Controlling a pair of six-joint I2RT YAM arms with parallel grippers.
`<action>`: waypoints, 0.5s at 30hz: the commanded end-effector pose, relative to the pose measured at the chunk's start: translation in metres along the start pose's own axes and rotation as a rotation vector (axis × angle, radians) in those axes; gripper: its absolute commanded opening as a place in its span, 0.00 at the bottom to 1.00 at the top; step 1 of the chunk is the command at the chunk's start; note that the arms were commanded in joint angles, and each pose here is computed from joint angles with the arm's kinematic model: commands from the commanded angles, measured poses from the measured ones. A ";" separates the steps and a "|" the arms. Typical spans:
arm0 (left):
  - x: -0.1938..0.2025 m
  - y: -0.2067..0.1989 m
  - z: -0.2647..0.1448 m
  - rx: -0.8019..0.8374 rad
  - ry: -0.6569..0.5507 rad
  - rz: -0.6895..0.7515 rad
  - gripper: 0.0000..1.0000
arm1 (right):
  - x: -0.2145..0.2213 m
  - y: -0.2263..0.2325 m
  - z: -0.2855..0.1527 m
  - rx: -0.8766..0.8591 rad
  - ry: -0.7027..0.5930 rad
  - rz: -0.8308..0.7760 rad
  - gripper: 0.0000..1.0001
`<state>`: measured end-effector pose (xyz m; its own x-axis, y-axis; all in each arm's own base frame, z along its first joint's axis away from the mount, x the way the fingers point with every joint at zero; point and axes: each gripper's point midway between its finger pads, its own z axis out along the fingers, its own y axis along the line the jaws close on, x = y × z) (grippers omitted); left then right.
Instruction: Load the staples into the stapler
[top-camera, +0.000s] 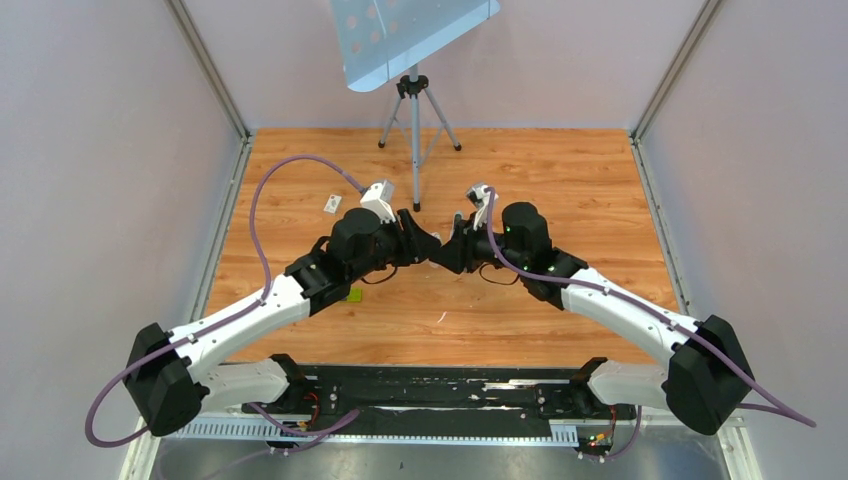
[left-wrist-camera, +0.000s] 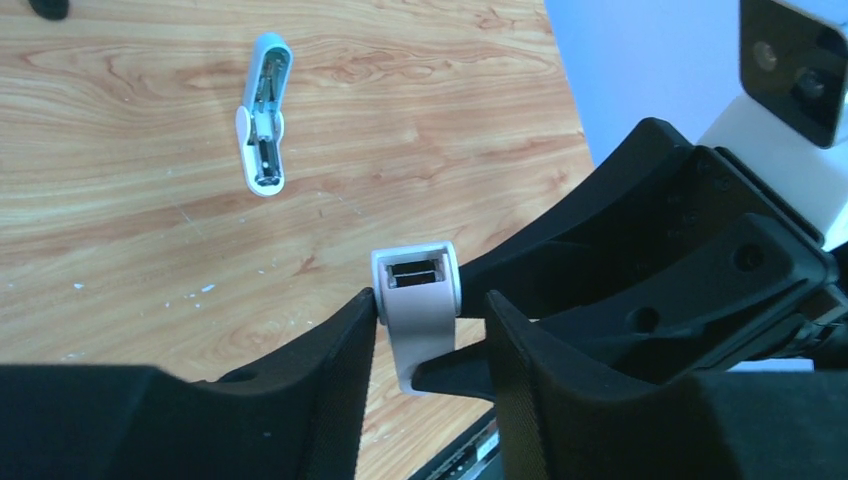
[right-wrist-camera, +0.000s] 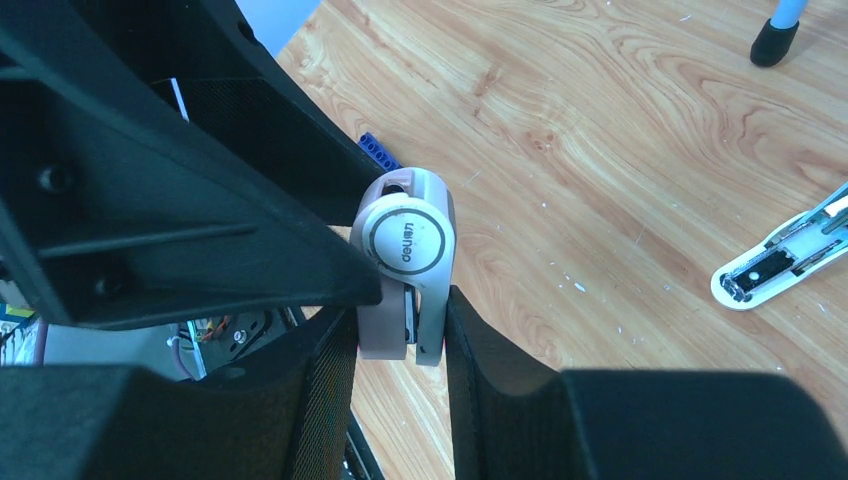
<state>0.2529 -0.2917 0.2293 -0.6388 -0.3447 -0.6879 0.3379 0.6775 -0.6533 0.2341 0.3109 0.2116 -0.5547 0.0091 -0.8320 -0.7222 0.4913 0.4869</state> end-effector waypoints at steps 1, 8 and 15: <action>0.003 -0.008 0.004 0.047 0.002 -0.026 0.41 | -0.008 0.013 0.002 -0.036 -0.045 -0.032 0.36; 0.003 -0.008 0.002 0.056 0.000 -0.004 0.13 | 0.005 0.019 0.002 -0.094 0.009 -0.083 0.51; 0.015 -0.006 -0.004 0.096 0.045 0.039 0.00 | 0.012 0.016 -0.013 -0.082 0.056 -0.207 0.67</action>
<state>0.2456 -0.2966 0.2184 -0.6638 -0.3138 -0.6789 0.3638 0.6577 -0.6596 0.2245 0.3112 0.2063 -0.4919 -0.0719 -0.8677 -0.7896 0.4567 0.4098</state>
